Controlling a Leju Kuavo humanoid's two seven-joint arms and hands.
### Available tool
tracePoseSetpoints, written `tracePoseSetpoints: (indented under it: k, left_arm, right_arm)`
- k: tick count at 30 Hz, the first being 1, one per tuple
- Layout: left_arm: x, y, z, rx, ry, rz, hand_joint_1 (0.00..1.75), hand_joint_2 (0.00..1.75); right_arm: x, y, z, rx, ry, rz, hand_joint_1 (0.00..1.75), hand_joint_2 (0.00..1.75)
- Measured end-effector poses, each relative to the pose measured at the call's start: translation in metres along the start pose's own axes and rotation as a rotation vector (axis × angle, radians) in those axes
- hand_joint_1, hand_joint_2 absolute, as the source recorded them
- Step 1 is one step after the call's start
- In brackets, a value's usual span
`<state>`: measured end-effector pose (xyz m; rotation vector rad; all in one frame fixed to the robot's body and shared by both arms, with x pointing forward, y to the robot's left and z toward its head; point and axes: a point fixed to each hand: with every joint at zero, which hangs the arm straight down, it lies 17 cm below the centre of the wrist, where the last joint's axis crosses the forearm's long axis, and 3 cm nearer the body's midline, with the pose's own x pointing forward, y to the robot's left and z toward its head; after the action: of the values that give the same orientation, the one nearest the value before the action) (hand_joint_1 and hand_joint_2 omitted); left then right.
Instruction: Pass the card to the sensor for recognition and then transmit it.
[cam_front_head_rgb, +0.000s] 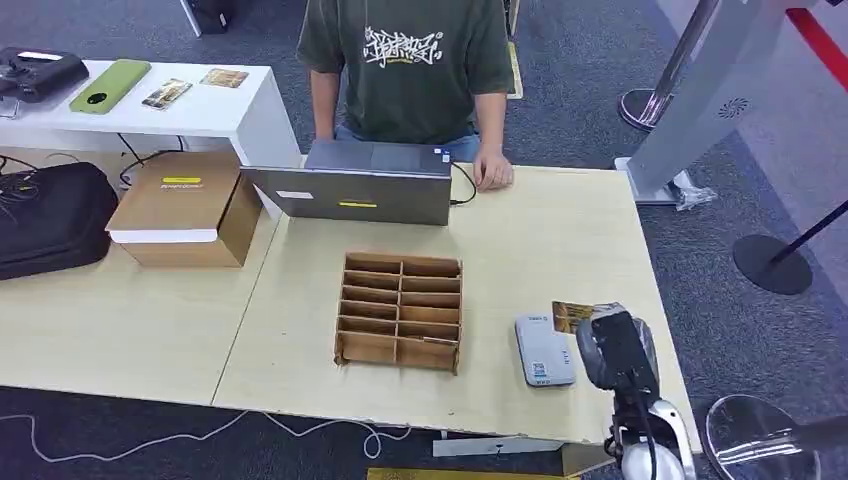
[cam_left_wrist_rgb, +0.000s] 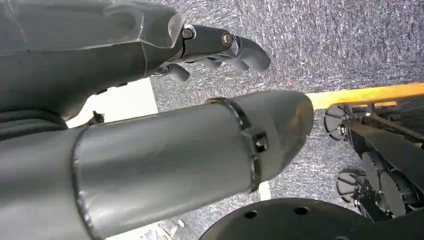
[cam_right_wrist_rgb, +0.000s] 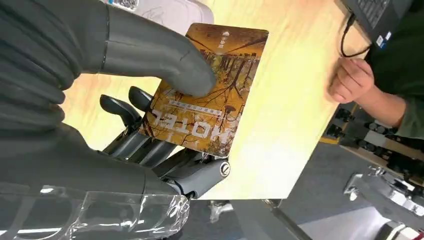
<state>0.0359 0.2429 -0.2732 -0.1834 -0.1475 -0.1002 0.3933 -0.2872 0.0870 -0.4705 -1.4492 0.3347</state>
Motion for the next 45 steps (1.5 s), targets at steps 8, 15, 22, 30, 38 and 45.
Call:
tracePoseSetpoints:
  k: [8, 15, 22, 30, 38, 45]
  left_arm:
    - [0.004, 0.001, 0.0, 0.005, -0.001, -0.011, 0.0, 0.0]
    - [0.005, 0.003, 0.0, 0.006, 0.003, -0.038, 0.0, 0.0]
    - [0.006, 0.009, 0.0, 0.015, 0.014, -0.075, 0.0, 0.0]
    - [0.009, 0.014, 0.0, 0.022, 0.012, -0.092, 0.0, 0.0]
    - [0.009, 0.015, 0.001, 0.025, 0.008, -0.066, 0.0, 0.0]
    - [0.008, 0.015, 0.001, 0.025, 0.007, -0.051, 0.0, 0.0]
  right_arm:
    - [-0.013, 0.013, -0.015, -0.006, 0.059, 0.056, 1.75, 1.75]
    - [-0.035, 0.022, -0.027, 0.016, 0.122, 0.062, 1.75, 1.75]
    - [-0.048, 0.033, -0.034, 0.063, 0.154, 0.087, 1.75, 1.75]
    - [-0.057, 0.036, -0.034, 0.091, 0.171, 0.128, 1.75, 1.75]
    - [-0.053, 0.023, -0.013, 0.074, 0.173, 0.173, 1.75, 1.75]
    - [-0.05, 0.016, 0.013, 0.064, 0.173, 0.206, 1.75, 1.75]
